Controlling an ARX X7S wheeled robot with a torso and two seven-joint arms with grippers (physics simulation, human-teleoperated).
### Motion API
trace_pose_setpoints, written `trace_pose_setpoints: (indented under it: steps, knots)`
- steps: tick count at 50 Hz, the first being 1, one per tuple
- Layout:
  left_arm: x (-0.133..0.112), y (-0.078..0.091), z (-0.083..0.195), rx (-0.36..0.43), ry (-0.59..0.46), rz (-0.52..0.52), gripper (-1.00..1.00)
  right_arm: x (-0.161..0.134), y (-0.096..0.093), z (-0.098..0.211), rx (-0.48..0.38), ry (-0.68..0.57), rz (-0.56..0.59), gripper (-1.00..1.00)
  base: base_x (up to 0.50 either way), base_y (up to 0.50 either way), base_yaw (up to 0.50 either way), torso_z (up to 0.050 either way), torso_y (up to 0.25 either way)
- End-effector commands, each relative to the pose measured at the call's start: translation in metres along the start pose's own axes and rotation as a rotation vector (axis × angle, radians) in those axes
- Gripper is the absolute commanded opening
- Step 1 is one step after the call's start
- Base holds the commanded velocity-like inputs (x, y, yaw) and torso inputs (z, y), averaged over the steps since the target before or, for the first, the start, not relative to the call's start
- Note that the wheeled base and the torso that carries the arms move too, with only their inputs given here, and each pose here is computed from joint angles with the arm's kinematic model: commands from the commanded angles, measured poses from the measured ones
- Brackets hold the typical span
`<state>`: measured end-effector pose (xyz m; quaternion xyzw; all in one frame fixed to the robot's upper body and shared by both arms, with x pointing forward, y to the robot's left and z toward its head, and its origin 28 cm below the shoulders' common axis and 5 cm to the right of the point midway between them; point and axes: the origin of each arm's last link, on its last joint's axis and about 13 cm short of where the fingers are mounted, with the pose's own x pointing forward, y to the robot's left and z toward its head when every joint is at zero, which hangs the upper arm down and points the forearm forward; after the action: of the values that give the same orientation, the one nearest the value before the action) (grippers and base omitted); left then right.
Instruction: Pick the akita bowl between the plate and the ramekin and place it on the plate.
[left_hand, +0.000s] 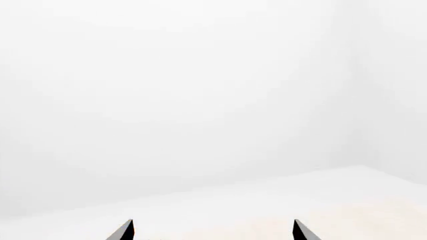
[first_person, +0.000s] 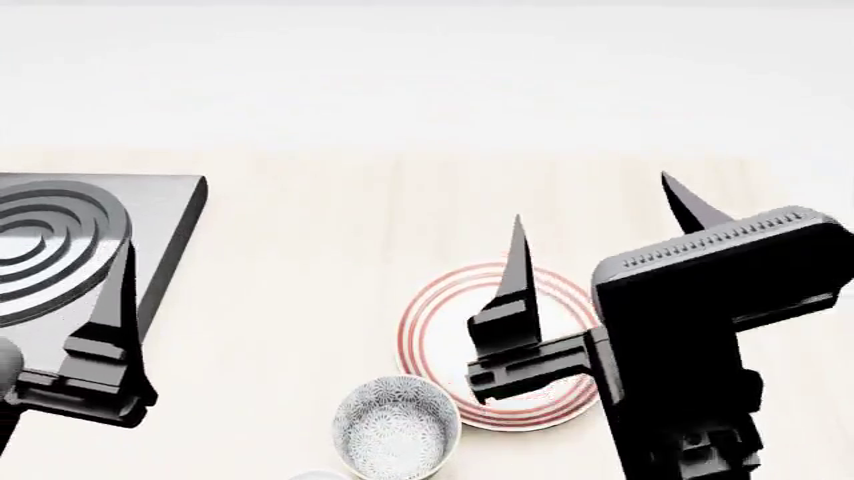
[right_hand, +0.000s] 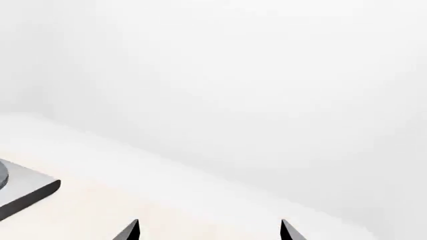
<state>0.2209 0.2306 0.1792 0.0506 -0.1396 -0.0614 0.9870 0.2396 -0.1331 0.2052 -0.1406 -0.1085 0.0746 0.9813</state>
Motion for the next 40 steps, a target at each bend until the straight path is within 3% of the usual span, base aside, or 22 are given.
trace_pose_setpoints:
  steps: [1,4,6,7,20,30,40]
  knots:
    - [0.007,0.003,-0.011,0.151,0.058,-0.098,1.0,0.098,0.0,-0.009,-0.505,-0.004,0.474,1.0,0.0,0.0,0.0,0.0,0.0]
    - [0.006,0.004,-0.01,0.149,0.056,-0.095,1.0,0.088,-0.009,-0.002,-0.903,0.273,0.703,1.0,0.0,0.0,0.0,0.0,0.0]
    - [0.005,0.003,-0.01,0.147,0.055,-0.098,1.0,0.085,-0.015,0.009,-1.141,0.41,0.572,1.0,0.0,0.0,0.0,0.0,0.0]
    - [0.003,0.002,-0.009,0.147,0.052,-0.104,1.0,0.087,-0.014,0.01,-1.156,0.405,0.568,1.0,0.0,0.0,0.0,0.0,0.0]
    - [0.001,0.0,-0.013,0.149,0.066,-0.121,1.0,0.089,-0.016,0.008,-1.204,0.408,0.603,1.0,0.0,0.0,0.0,0.0,0.0]
    - [0.001,0.0,-0.011,0.129,0.063,-0.124,1.0,0.12,-0.021,0.01,-1.142,0.396,0.538,1.0,0.0,0.0,0.0,0.0,0.0]
    - [0.001,0.001,-0.013,0.133,0.074,-0.123,1.0,0.134,-0.008,0.016,-1.105,0.34,0.61,1.0,0.0,0.0,0.0,0.0,0.0]
